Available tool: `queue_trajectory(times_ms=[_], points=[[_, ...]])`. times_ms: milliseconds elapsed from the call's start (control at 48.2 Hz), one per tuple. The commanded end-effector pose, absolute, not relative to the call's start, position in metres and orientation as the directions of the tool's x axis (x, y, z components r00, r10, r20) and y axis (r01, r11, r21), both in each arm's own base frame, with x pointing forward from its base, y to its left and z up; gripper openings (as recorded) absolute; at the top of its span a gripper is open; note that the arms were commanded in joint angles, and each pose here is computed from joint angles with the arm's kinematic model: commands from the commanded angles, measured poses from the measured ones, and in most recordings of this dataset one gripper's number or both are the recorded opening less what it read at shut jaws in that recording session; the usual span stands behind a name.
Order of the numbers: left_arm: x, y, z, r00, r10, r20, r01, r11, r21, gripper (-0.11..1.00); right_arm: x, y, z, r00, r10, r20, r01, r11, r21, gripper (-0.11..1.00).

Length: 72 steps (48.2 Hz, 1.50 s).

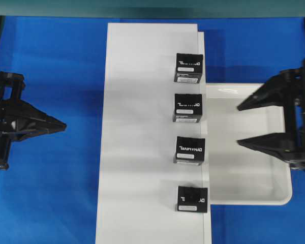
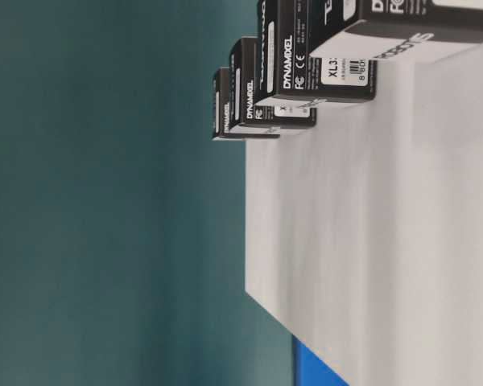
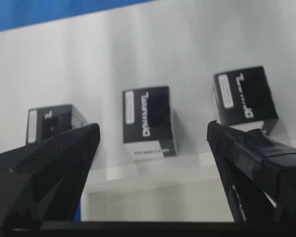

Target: Place the box from the white plastic tray onto the white base.

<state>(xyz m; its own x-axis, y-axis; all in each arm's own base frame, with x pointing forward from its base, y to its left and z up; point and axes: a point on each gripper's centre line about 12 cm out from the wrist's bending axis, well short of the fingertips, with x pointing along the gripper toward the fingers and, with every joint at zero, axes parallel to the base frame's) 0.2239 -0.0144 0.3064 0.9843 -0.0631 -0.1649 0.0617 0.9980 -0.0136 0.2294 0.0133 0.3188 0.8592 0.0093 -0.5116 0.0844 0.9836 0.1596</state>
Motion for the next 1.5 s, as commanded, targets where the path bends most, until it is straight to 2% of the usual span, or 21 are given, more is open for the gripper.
queue_trajectory(times_ms=[0, 395, 727, 1474], points=[[0.226, -0.015, 0.314, 0.988, -0.066, -0.142, 0.066, 0.998, -0.011, -0.07, 0.220, 0.012, 0.322, 0.878, 0.007, -0.479, 0.081, 0.984, 0.161, 0.97], [0.219, -0.015, 0.322, 0.992, -0.067, -0.106, 0.066, 0.998, -0.015, -0.07, 0.182, 0.000, 0.328, 0.935, -0.028, -0.353, 0.098, 0.978, 0.183, 0.97], [0.213, -0.014, 0.328, 0.995, -0.067, -0.080, 0.066, 0.998, -0.014, -0.07, 0.176, -0.006, 0.327, 0.963, -0.056, -0.264, 0.101, 0.982, 0.158, 0.96], [0.210, -0.014, 0.331, 0.996, -0.067, -0.061, 0.066, 0.998, -0.012, -0.07, 0.177, -0.010, 0.314, 0.957, -0.080, -0.278, 0.127, 0.979, 0.158, 0.96]])
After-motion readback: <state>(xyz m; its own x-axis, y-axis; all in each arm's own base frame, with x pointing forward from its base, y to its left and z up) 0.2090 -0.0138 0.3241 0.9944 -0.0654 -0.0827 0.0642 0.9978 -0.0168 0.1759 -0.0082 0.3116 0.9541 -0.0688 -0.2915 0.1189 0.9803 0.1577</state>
